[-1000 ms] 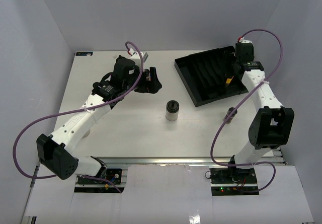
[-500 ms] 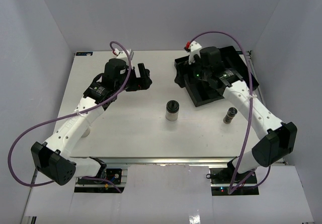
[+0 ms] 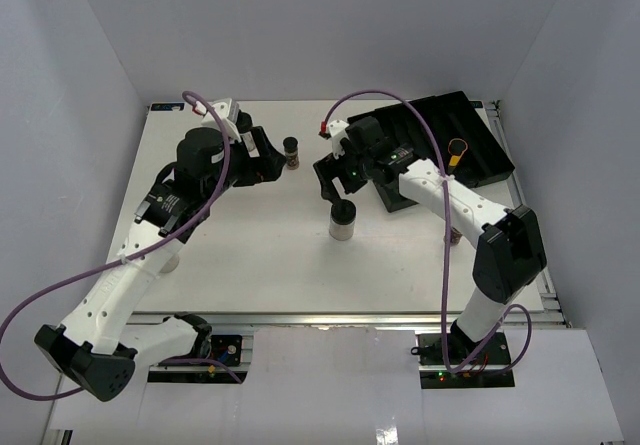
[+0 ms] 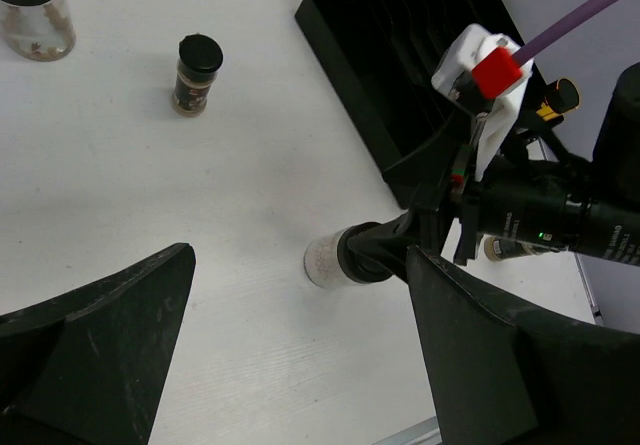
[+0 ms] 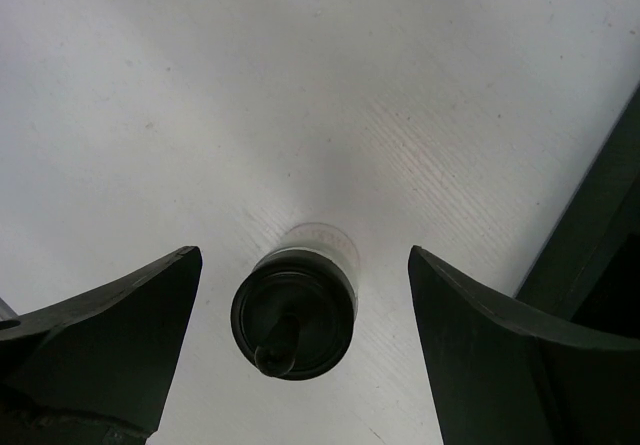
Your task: Organize the condiment bottles
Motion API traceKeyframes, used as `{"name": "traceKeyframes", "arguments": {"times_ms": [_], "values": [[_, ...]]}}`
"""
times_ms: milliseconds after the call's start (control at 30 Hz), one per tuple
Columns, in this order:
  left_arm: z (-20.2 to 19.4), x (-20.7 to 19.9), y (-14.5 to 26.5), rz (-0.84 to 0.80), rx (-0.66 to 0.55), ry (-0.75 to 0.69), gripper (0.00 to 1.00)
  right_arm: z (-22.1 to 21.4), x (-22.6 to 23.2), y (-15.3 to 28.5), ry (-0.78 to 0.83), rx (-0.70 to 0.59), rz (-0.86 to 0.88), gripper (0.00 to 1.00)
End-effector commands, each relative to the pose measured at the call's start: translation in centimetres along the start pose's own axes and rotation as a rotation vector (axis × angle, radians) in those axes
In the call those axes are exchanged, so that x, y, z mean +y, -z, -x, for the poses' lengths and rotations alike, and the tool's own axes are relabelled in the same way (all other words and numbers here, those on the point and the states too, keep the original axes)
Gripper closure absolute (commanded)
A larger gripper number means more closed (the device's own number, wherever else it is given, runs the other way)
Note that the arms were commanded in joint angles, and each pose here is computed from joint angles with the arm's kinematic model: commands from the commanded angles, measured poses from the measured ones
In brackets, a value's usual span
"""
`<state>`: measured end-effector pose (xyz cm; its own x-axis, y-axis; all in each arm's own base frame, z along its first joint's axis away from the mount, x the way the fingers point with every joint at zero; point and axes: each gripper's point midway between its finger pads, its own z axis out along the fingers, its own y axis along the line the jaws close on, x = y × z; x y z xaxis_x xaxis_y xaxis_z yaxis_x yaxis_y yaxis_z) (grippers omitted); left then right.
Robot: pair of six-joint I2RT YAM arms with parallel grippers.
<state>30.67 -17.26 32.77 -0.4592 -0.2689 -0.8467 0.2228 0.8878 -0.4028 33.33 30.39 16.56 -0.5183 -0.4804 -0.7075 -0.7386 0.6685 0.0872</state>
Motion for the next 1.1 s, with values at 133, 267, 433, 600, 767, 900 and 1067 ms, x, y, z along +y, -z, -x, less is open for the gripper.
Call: {"name": "traceKeyframes", "arguments": {"times_ms": [133, 267, 433, 600, 767, 900, 1067], "values": [[0.2, 0.8, 0.5, 0.027, -0.029, 0.005, 0.02, -3.6, 0.4, -0.6, 0.051, 0.125, -0.032, 0.10], [-0.5, 1.0, 0.2, 0.028, -0.018, 0.007, 0.02, -5.8, -0.1, -1.1, 0.031, 0.195, -0.066, 0.09], [-0.7, 1.1, 0.2, 0.034, -0.018, 0.015, 0.02, -7.1, 0.5, -1.9, 0.026, 0.212, -0.027, 0.06], [-0.5, 1.4, 0.5, 0.046, -0.033, 0.016, 0.02, -7.5, 1.0, -2.6, 0.023, 0.218, -0.006, 0.02], [-0.8, 1.5, 0.4, 0.045, -0.025, 0.016, 0.02, -7.6, 0.7, -2.8, 0.009, 0.226, -0.027, 0.16], [-0.8, 1.5, 0.4, 0.045, -0.027, 0.018, 0.02, -6.6, 0.3, -2.5, 0.010, 0.195, -0.055, 0.49], [-0.7, 1.3, 0.5, 0.038, -0.028, 0.021, 0.02, -3.7, -0.1, -1.1, 0.021, 0.146, -0.087, 0.92]]}}
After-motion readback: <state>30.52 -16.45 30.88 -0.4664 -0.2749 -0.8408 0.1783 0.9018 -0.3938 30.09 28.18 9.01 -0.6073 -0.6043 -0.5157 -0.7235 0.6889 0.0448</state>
